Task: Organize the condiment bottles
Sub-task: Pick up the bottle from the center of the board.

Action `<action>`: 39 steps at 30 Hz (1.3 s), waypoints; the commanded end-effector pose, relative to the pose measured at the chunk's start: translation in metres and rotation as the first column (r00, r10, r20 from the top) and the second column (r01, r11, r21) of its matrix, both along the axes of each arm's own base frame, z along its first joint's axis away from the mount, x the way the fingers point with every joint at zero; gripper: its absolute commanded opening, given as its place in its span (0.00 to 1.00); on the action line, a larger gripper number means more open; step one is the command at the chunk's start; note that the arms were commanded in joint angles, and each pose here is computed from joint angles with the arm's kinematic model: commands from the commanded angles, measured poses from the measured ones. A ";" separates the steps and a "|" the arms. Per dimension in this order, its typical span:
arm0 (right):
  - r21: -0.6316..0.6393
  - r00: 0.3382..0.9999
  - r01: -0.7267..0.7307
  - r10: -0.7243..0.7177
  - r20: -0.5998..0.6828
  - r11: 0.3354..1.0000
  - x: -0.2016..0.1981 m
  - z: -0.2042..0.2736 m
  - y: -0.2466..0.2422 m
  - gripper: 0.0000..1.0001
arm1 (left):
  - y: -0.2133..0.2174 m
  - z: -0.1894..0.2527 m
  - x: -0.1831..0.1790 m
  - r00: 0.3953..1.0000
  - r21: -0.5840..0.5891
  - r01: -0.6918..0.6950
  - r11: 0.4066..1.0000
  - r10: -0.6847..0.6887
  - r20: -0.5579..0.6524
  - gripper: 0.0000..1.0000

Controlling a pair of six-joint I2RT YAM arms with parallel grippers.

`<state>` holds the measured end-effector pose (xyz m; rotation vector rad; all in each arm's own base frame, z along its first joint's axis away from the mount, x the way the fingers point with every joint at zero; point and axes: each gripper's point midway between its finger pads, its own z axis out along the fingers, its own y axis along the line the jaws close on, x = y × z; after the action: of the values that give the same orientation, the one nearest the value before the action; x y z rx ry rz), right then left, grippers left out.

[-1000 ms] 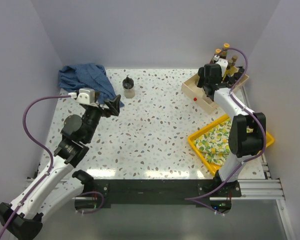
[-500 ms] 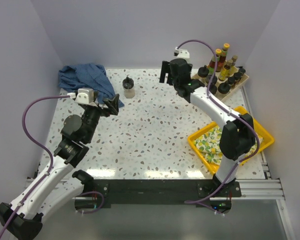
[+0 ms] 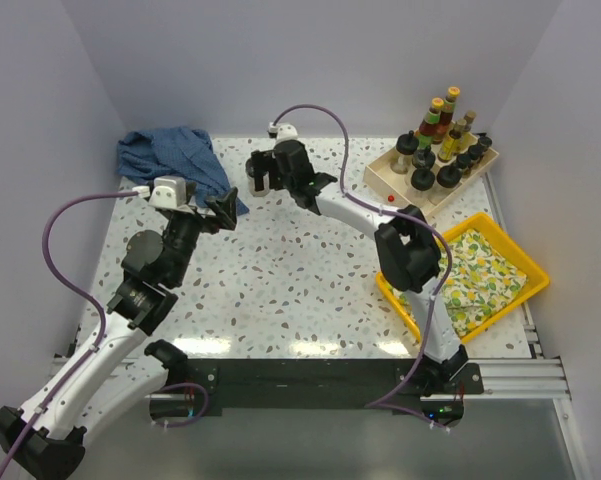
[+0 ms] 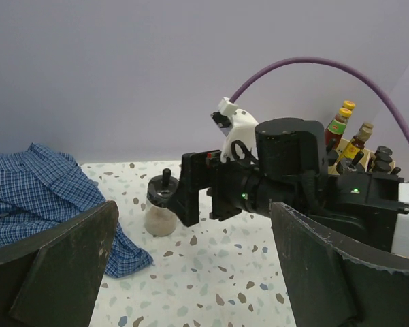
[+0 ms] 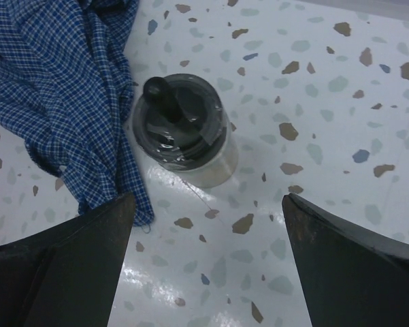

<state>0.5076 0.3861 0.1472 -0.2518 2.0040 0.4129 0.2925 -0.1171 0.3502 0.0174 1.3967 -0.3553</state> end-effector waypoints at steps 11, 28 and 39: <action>0.070 0.981 -0.020 0.006 0.196 0.997 0.046 0.030 0.050 0.96 | 0.007 0.012 -0.001 0.999 -0.013 -0.025 1.000 0.025 0.046 1.00; 0.000 0.962 0.024 -0.023 0.274 1.000 0.042 0.035 0.030 0.41 | 0.007 0.014 -0.002 0.998 -0.010 -0.024 1.000 0.025 0.050 1.00; -0.010 0.934 0.146 -0.134 0.332 0.989 0.005 0.094 -0.039 0.16 | 0.004 0.010 0.000 0.999 -0.004 -0.015 1.000 0.015 0.041 1.00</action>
<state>0.5097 0.3717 0.1278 -0.3463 1.9054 0.2082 0.2917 -0.1161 0.3515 0.0149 1.3924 -0.3544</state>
